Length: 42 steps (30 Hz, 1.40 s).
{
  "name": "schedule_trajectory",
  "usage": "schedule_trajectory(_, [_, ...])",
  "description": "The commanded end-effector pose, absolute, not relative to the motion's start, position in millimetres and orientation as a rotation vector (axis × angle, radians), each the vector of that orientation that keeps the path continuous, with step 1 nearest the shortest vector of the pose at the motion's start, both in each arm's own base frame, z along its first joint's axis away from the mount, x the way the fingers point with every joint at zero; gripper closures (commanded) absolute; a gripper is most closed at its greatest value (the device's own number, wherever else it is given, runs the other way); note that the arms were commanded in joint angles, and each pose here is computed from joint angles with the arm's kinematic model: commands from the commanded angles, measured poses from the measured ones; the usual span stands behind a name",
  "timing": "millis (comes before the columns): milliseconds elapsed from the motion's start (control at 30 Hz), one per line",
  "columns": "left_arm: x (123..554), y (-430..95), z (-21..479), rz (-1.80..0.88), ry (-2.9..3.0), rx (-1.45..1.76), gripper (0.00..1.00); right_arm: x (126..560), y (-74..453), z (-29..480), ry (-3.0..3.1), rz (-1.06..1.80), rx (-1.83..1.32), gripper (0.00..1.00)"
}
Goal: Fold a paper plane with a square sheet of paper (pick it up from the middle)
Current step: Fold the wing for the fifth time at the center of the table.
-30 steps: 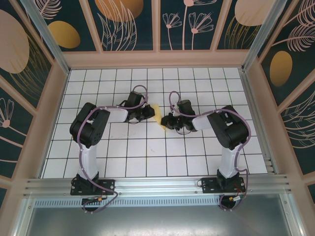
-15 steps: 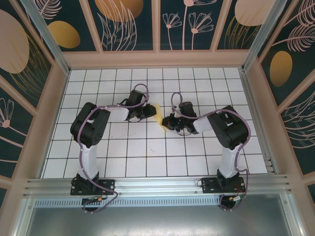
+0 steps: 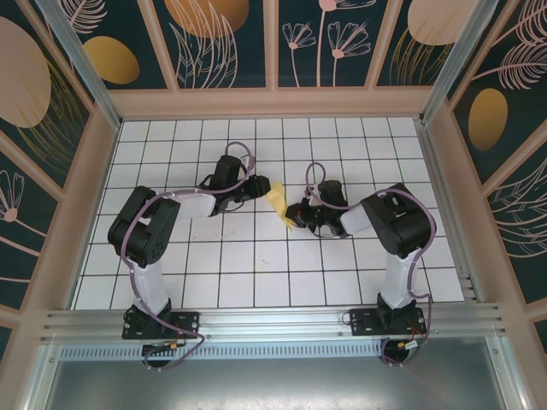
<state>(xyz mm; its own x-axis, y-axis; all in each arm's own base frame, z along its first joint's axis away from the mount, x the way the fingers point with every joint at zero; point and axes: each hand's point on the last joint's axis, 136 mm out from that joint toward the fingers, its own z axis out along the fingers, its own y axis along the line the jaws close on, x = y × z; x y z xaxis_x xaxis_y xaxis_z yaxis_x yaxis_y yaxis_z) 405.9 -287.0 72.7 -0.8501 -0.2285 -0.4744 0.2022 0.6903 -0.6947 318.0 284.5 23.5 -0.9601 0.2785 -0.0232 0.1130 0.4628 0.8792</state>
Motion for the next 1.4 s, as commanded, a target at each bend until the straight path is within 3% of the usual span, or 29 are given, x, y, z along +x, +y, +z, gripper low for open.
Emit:
schedule_trajectory(0, [406,-288,64,-1.095,2.354,-0.014,0.73,306,274,-2,2.637,1.473,0.456,1.0])
schedule_trajectory(633, [417,-286,24,-0.997,2.461,-0.054,0.81,303,273,-13,2.679,1.446,0.483,1.0])
schedule_trajectory(1067, [424,-263,-8,-0.766,2.574,-0.139,0.82,301,271,-16,2.693,1.436,0.488,1.0])
schedule_trajectory(1367, [445,-245,-1,-0.562,2.567,-0.136,0.82,299,270,-19,2.707,1.422,0.488,1.0])
